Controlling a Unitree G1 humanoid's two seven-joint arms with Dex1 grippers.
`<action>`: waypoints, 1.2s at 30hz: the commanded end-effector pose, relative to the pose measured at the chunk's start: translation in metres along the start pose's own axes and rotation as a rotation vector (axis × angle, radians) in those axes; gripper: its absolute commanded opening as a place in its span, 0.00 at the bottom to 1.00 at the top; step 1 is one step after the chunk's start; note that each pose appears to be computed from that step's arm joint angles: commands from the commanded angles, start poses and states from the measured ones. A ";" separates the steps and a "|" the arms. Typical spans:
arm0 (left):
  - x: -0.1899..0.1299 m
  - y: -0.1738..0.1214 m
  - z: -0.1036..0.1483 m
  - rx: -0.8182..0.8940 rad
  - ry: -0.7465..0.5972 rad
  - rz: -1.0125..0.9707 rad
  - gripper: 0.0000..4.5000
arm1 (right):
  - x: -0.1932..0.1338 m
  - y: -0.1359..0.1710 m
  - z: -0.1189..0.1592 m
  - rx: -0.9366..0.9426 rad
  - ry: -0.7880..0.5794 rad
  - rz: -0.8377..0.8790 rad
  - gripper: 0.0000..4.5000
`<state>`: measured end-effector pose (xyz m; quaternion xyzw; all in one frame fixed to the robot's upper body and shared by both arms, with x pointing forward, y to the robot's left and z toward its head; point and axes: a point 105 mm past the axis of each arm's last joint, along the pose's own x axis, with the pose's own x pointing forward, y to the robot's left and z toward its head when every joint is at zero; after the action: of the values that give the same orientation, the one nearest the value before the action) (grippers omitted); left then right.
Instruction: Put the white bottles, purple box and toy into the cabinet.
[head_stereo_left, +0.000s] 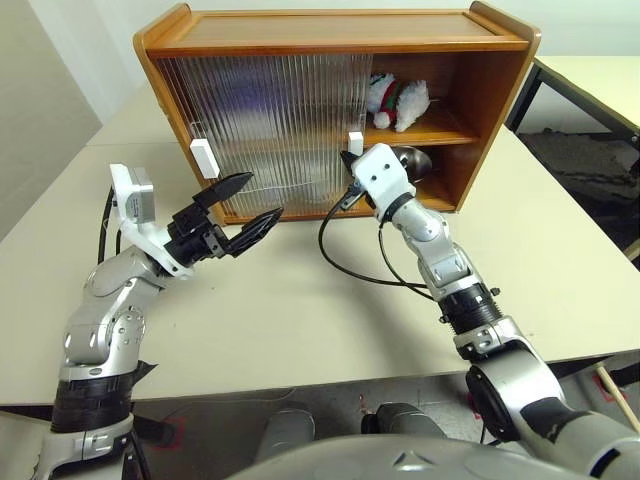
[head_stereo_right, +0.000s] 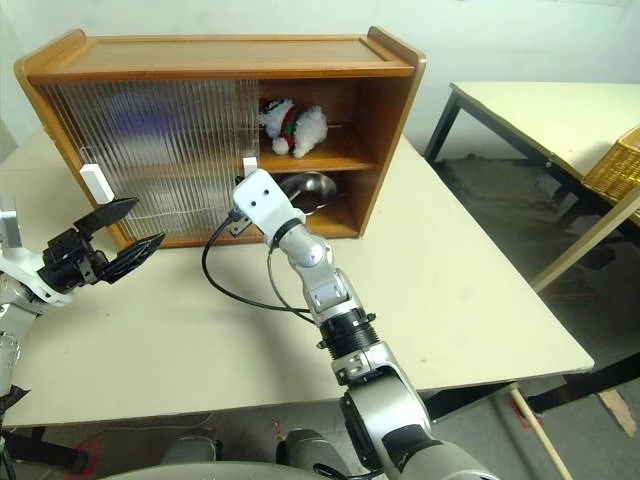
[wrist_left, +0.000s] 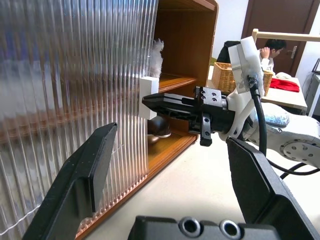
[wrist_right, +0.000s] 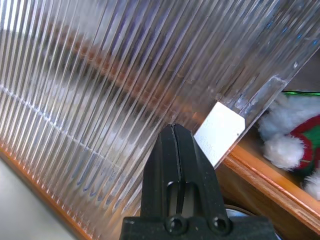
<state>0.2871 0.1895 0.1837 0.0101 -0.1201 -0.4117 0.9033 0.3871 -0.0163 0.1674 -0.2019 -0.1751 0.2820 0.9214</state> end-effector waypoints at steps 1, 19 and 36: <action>0.002 0.000 0.001 0.013 0.001 -0.009 1.00 | -0.005 -0.019 -0.003 0.032 0.029 -0.090 0.00; 0.005 0.002 0.001 0.011 -0.002 -0.023 1.00 | -0.033 -0.063 -0.027 0.080 0.169 -0.305 0.00; 0.010 -0.002 -0.002 0.002 -0.011 -0.044 1.00 | -0.054 -0.096 -0.037 0.030 0.210 -0.478 0.00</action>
<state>0.2907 0.1832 0.1872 0.0069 -0.1313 -0.4273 0.8945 0.4034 -0.1217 0.1659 -0.1678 -0.1114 0.0564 0.9779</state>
